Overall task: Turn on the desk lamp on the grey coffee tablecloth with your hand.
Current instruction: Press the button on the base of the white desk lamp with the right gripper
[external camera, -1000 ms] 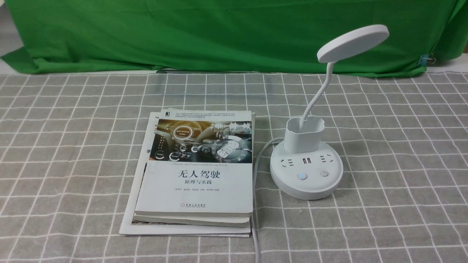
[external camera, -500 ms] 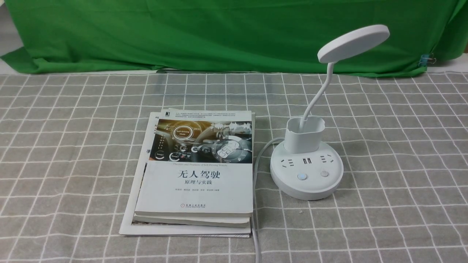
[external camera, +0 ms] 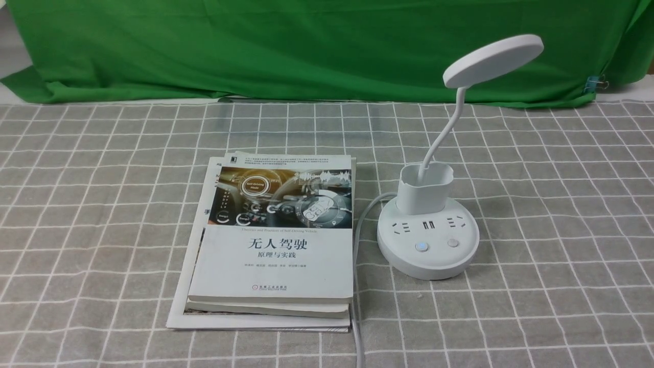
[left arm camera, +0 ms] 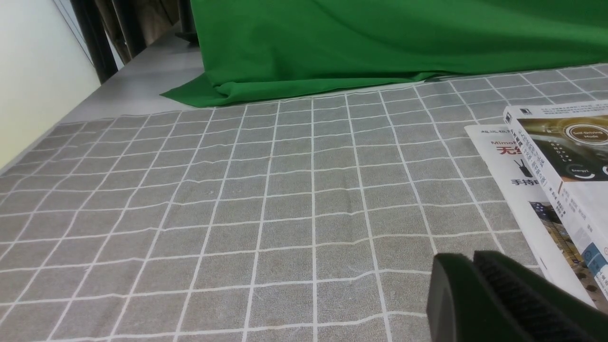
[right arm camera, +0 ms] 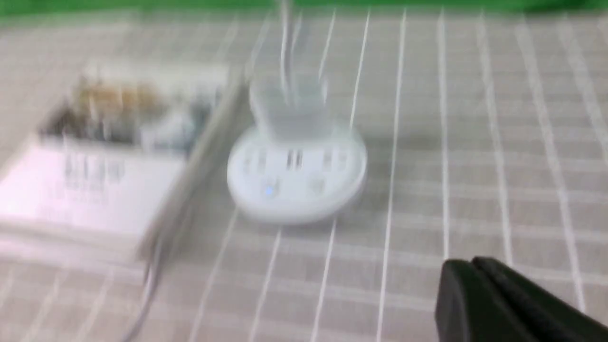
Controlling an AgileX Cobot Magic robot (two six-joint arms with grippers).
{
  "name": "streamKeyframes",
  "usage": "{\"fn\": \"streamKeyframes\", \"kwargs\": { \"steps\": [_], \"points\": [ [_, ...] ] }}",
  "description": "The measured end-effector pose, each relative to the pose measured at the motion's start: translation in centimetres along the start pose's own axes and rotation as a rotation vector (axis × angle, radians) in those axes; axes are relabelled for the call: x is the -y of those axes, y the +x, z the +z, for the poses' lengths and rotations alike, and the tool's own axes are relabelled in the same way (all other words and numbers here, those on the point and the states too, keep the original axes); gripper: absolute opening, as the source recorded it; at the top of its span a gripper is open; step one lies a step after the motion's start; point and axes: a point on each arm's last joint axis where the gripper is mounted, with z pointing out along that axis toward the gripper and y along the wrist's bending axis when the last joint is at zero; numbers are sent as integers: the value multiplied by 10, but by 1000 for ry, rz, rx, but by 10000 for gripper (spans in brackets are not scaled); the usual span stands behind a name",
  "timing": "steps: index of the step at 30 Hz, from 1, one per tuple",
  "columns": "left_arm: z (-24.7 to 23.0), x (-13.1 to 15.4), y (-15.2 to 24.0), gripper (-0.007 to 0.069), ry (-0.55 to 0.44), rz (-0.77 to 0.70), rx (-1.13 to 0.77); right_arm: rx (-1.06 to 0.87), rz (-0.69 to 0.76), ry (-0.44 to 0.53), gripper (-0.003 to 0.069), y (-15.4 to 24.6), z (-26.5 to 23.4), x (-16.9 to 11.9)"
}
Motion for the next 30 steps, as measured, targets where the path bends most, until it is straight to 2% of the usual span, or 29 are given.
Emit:
{"fn": "streamKeyframes", "kwargs": {
  "steps": [6,9,14,18,30],
  "points": [
    [0,0,0,19,0,0,0,-244,1,-42,31,-39,62,6],
    [0,0,0,19,0,0,0,-309,-33,-81,31,-50,98,-3],
    [0,0,0,19,0,0,0,-411,-120,-131,31,-52,153,-25],
    [0,0,0,19,0,0,0,-474,-139,-140,31,-49,189,-31],
    [0,0,0,19,0,1,0,-499,-149,-138,31,-53,234,-34]
  ]
}}
